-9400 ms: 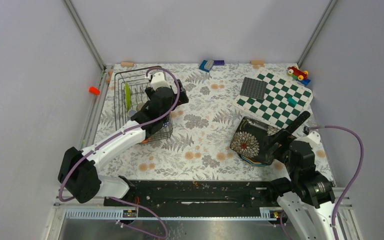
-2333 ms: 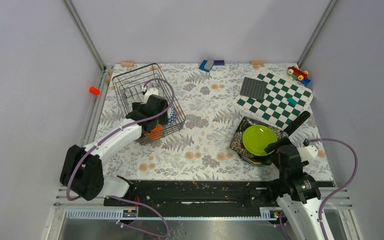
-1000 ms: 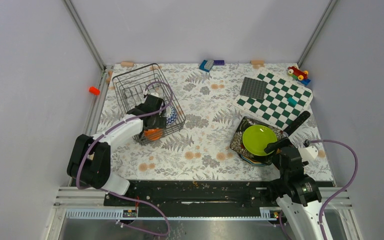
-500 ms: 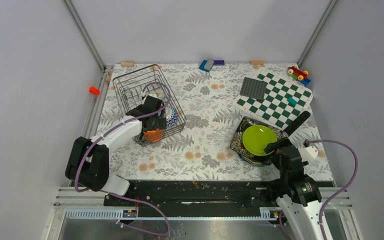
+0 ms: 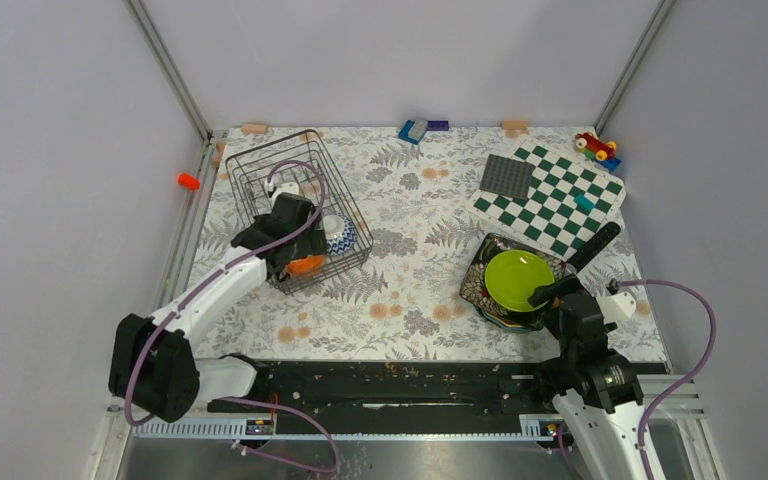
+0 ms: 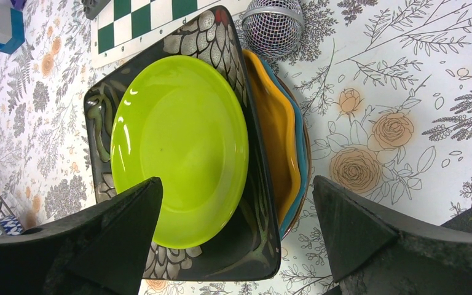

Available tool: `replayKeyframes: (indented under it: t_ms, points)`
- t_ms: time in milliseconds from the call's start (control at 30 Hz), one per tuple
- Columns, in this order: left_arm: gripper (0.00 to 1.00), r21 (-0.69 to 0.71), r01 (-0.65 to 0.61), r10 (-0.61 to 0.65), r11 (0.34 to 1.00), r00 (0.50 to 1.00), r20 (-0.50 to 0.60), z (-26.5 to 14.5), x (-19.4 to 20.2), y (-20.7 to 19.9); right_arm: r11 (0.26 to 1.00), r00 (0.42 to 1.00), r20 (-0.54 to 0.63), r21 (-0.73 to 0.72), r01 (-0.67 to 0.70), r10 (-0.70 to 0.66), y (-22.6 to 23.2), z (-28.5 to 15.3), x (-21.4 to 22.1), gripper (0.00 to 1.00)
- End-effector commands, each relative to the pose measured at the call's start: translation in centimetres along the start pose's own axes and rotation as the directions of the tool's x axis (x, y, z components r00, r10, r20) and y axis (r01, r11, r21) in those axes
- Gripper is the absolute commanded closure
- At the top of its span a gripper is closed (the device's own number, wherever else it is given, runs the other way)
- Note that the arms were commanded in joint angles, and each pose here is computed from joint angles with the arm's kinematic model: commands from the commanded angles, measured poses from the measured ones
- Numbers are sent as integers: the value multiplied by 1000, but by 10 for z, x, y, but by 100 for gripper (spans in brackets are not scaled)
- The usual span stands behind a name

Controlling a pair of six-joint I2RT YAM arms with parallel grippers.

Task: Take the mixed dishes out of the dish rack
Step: Pick up the cup from the dish rack.

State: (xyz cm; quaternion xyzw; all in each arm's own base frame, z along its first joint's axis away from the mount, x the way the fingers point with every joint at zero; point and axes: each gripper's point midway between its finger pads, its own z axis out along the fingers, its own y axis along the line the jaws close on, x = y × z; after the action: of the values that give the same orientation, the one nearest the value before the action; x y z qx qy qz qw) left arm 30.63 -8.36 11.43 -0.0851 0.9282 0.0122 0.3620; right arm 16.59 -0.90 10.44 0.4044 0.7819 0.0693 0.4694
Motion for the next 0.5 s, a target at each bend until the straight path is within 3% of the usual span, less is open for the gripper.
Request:
replayKeyframes:
  t_ms: [0, 467]
  points:
    - [100, 44, 72, -77, 996, 990, 121, -16, -26, -3, 1000, 998, 59, -17, -21, 22, 5, -4, -15, 0]
    - [100, 109, 131, -155, 985, 954, 256, -47, -43, 6, 993, 995, 88, -116, -32, 43, 19, -15, -25, 0]
